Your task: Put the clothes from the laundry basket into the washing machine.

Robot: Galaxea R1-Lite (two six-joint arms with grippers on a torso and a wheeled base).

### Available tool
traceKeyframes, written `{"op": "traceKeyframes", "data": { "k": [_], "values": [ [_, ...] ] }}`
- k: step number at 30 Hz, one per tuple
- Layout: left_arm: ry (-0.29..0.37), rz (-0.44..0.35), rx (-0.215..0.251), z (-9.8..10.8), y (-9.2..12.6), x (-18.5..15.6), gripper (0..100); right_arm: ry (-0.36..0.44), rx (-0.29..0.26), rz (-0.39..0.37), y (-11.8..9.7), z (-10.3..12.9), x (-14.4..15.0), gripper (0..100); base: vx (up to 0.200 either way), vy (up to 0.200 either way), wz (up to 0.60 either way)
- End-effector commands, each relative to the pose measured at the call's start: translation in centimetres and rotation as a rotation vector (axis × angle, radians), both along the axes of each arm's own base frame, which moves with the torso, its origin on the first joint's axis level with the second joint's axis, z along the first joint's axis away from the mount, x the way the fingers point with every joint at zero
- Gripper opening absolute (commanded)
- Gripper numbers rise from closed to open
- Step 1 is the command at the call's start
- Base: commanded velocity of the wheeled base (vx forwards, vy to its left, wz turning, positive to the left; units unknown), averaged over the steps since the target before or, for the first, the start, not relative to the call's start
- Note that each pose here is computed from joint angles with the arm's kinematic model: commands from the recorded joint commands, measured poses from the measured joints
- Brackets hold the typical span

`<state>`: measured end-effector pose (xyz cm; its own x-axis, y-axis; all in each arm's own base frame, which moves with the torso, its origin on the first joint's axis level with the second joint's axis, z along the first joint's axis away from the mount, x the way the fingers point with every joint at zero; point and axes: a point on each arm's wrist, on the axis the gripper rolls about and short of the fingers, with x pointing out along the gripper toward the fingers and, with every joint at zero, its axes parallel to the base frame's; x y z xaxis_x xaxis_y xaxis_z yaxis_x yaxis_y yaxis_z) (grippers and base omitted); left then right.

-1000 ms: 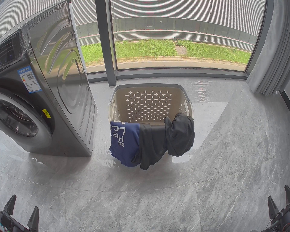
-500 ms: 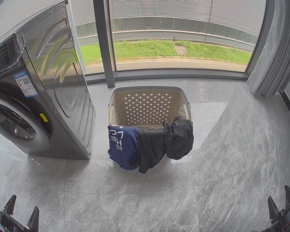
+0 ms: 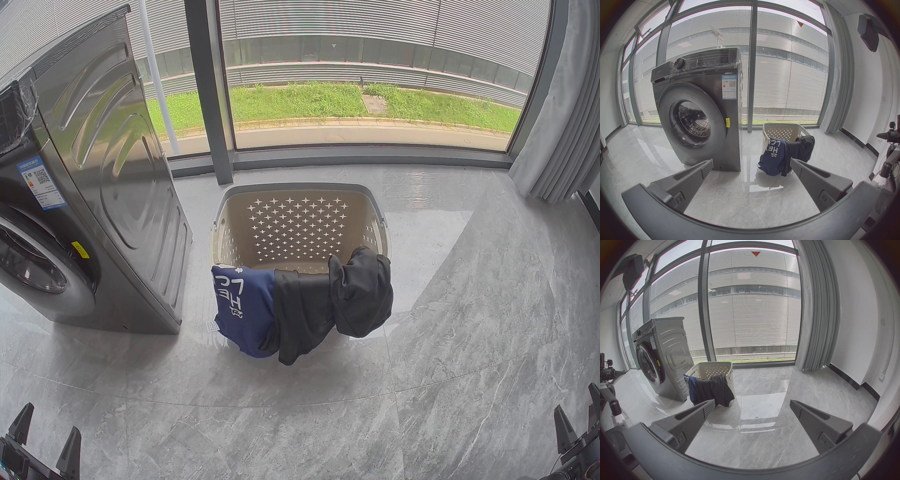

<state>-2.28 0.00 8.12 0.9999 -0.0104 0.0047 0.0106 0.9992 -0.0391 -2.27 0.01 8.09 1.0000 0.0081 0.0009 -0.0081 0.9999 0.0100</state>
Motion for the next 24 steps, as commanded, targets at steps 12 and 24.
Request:
{"op": "traceKeyframes", "data": {
  "k": [12,24],
  "values": [
    [0.000,0.000,-0.001,-0.53,0.00,0.00,100,0.007,0.001,0.001,0.00,-0.51,0.05,100,0.017,0.000,0.00],
    [0.000,0.000,-0.001,-0.53,0.00,0.00,100,0.009,-0.001,0.001,0.00,-0.53,0.05,100,0.100,0.000,0.00]
  ]
}}
